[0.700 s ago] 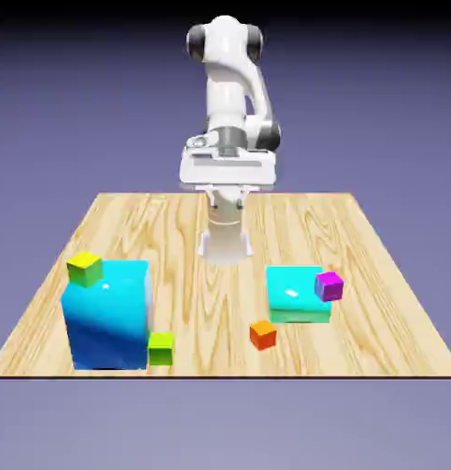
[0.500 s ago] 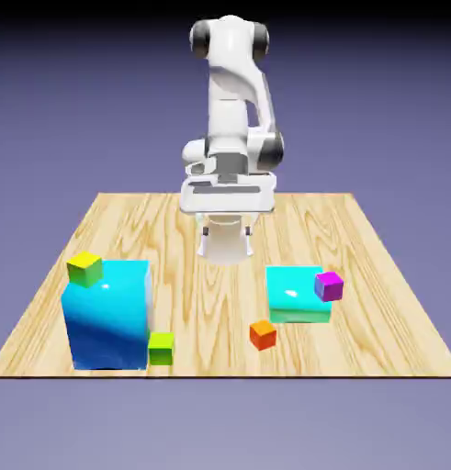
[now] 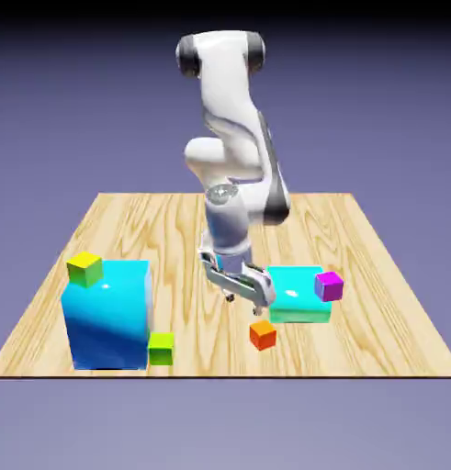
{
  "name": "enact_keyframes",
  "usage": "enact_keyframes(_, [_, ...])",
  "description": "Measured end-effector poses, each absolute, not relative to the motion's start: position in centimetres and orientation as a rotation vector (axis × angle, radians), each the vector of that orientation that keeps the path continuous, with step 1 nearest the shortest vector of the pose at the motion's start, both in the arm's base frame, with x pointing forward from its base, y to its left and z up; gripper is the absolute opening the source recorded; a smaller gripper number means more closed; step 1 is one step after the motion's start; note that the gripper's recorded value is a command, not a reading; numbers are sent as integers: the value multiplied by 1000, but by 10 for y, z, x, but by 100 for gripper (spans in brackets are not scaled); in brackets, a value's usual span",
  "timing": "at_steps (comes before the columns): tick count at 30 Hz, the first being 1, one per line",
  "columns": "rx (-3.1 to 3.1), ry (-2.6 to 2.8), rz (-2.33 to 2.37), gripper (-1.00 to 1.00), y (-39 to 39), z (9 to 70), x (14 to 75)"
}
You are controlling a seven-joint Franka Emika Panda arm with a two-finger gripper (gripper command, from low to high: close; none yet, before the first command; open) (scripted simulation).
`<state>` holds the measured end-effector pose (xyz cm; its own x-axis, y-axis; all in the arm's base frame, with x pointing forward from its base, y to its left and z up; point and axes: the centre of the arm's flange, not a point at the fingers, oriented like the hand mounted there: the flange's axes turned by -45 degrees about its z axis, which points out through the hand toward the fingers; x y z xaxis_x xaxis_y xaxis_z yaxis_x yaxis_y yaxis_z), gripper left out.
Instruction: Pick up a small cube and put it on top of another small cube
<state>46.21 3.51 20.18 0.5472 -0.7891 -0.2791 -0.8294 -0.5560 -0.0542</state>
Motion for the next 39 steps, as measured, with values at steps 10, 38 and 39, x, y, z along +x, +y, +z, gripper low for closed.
enact_keyframes(10, [-2500, 1482, 486, -100, 61, 116, 453])
enact_keyframes(38, [-2496, 1486, 485, -100, 231, 263, 372])
enact_keyframes(39, [-2497, 1484, 485, 100, 233, 256, 370])
